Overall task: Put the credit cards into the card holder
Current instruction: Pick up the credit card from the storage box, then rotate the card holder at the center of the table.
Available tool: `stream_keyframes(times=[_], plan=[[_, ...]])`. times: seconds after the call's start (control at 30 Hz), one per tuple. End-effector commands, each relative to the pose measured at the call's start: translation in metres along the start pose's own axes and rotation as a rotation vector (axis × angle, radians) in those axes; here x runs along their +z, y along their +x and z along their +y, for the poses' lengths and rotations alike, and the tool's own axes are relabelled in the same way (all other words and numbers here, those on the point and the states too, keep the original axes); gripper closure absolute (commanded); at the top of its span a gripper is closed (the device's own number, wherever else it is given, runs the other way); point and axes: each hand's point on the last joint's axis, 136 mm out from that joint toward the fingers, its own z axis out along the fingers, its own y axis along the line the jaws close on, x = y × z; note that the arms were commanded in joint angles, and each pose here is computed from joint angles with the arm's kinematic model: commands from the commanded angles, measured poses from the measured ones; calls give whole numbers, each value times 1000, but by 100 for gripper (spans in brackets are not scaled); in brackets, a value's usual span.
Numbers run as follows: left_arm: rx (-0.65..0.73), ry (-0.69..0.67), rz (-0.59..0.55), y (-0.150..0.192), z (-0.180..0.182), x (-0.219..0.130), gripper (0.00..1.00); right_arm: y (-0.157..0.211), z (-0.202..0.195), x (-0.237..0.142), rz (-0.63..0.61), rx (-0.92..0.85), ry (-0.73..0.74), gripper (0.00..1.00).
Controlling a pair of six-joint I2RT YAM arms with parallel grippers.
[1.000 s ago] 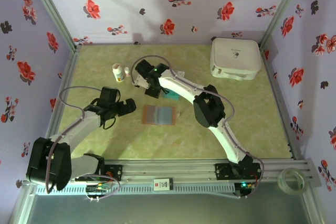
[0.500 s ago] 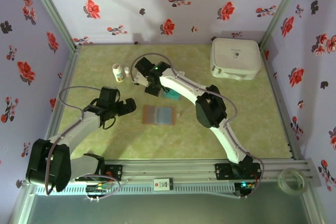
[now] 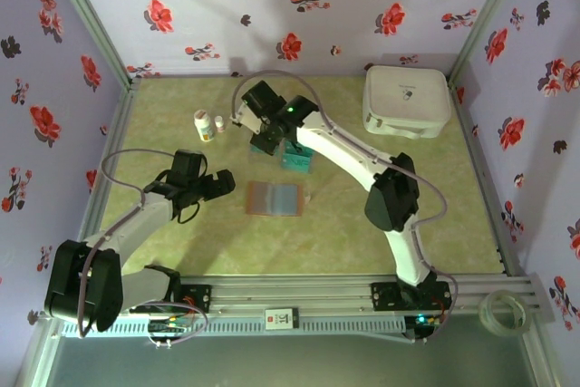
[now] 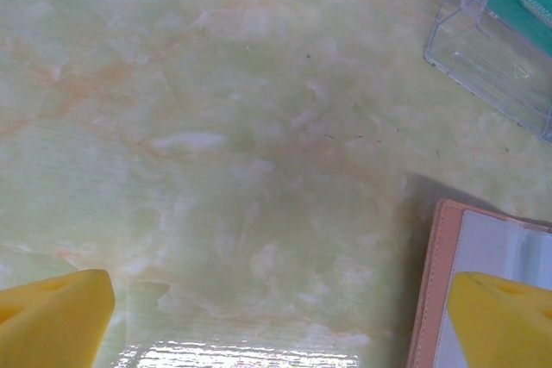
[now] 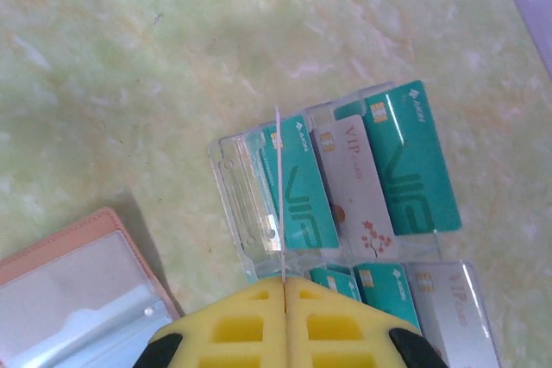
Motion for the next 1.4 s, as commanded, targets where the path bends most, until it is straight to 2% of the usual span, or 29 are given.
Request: stream_keyframes(times=[0.0, 0.17, 0.37, 0.57, 0.7, 1.1, 1.37], plan=[[-15, 19, -2, -1, -2, -3, 0, -6, -1, -20, -63, 131, -1, 100], [-10, 28, -2, 0, -3, -5, 0, 4, 2, -37, -154, 356, -77, 100], [13, 36, 9, 3, -4, -9, 0, 26, -1, -50, -341, 720, -207, 100], [69, 58, 14, 5, -16, -10, 0, 58, 8, -47, -500, 1037, -357, 100], [118, 59, 28, 10, -27, -5, 0, 74, 23, -39, -529, 1141, -439, 100], [385, -75, 73, 29, -50, 14, 0, 122, 42, -17, -522, 1269, -460, 100], [410, -59, 91, 35, -69, 24, 0, 137, 40, -15, -512, 1283, -443, 100]])
